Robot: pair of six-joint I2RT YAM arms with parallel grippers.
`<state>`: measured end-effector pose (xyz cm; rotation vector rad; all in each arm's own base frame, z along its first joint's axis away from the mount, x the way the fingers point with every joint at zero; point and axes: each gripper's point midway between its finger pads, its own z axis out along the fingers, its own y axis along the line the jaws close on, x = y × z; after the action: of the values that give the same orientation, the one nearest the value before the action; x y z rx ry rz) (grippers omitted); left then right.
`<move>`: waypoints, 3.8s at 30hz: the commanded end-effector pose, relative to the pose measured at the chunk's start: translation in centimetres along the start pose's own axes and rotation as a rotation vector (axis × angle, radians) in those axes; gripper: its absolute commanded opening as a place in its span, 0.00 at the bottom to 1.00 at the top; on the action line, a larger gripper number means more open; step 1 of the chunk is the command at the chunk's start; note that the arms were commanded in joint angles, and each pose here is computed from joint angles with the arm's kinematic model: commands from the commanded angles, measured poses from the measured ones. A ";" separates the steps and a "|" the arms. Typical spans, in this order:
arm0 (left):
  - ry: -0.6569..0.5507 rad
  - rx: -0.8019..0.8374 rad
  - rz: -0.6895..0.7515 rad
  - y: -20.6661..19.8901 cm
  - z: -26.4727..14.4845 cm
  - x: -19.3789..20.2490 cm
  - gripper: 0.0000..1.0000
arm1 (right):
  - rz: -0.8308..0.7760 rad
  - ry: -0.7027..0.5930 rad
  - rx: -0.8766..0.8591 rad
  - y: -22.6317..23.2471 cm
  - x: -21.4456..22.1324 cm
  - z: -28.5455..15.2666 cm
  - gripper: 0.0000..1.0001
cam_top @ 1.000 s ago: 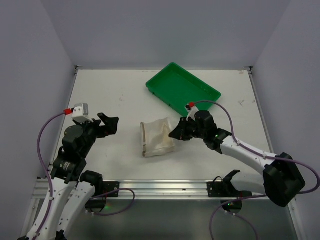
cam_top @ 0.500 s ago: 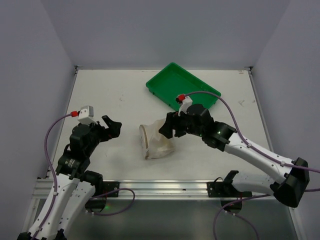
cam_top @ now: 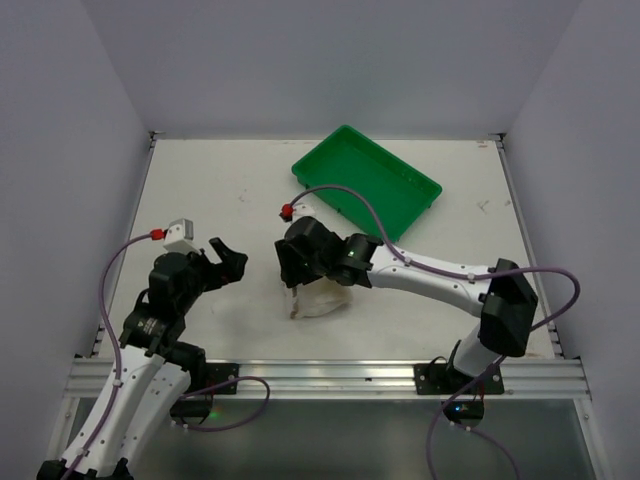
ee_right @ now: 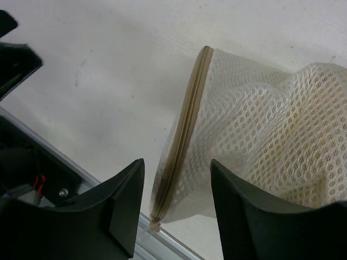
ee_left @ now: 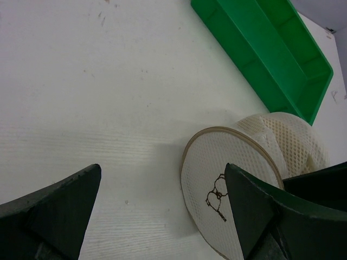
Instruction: Unzip the laundry bag and remove the bra
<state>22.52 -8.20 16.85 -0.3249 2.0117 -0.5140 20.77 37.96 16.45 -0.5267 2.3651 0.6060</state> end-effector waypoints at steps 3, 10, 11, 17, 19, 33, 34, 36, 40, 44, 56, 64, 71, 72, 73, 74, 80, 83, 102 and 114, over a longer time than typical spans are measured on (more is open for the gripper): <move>-0.003 0.023 -0.033 -0.3 0.4 0.3 1.00 | 0.068 -0.025 0.068 0.4 -1.8 1.6 0.44; 0.035 0.079 -0.072 -1.4 0.5 1.0 1.00 | 0.215 -0.110 0.048 0.6 -4.5 1.1 0.00; 0.040 0.089 -0.077 -1.6 0.4 0.9 1.00 | 0.245 -0.150 0.022 1.0 -5.4 0.9 0.00; 0.058 0.117 -0.095 -2.6 0.1 0.5 1.00 | 0.432 -0.330 -0.076 1.0 -8.5 -1.5 0.00; 0.064 0.127 -0.110 -2.8 0.1 0.7 1.00 | 0.486 -0.369 -0.068 0.2 -8.8 -1.7 0.00; 0.050 0.312 -0.409 -5.8 -0.6 1.1 1.00 | 0.692 -0.574 -0.253 -0.5 -11.4 -4.7 0.00; 0.058 0.315 -0.435 -5.9 -0.6 1.3 1.00 | 0.705 -0.582 -0.264 -0.6 -11.5 -5.0 0.00; 0.059 0.323 -0.454 -6.0 -0.5 1.3 1.00 | 0.712 -0.592 -0.282 -0.6 -11.9 -5.1 0.00; 0.097 0.332 -0.499 -6.0 -0.1 2.3 1.00 | 0.734 -0.603 -0.310 -0.8 -12.2 -5.6 0.00; 0.105 0.372 -0.521 -6.5 0.3 2.5 0.99 | 0.729 -0.599 -0.338 -0.5 -12.4 -5.7 0.00; 0.090 0.508 -0.587 -8.7 0.6 1.5 0.73 | 0.719 -0.589 -0.408 0.1 -12.1 -5.6 0.00; 0.052 0.531 -0.594 -9.0 -0.2 0.5 0.24 | 0.616 -0.554 -0.333 -2.1 -10.1 -4.0 0.00; 0.069 0.504 -0.581 -8.6 0.3 1.1 0.00 | 0.336 -0.408 -0.183 -4.7 -6.7 -2.8 0.42; 0.070 0.497 -0.580 -8.5 0.4 1.2 0.00 | 0.267 -0.410 -0.161 -4.9 -7.1 -3.4 0.48; 0.066 0.491 -0.577 -8.5 0.5 1.1 0.00 | 0.236 -0.370 -0.124 -5.5 -6.1 -3.5 0.57; 0.065 0.487 -0.577 -8.5 0.6 1.0 0.00 | 0.211 -0.360 -0.114 -5.7 -5.9 -3.9 0.61; 0.049 0.441 -0.568 -8.2 1.3 0.4 0.00 | 0.129 -0.318 -0.174 -3.4 -3.2 -5.1 0.64; 0.049 0.425 -0.564 -8.1 1.6 0.2 0.00 | 0.144 -0.281 -0.223 -1.9 -1.6 -4.3 0.57; 0.050 0.398 -0.553 -7.9 1.7 0.0 0.00 | 0.113 -0.204 -0.116 1.2 -1.1 -1.3 0.37; 0.049 0.402 -0.544 -8.0 1.6 0.0 0.00 | 0.111 -0.198 -0.078 1.2 -1.7 -0.4 0.24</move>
<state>23.71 -15.26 16.94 -0.6948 1.8728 -1.2306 20.23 38.86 16.91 -0.3960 2.2279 0.7872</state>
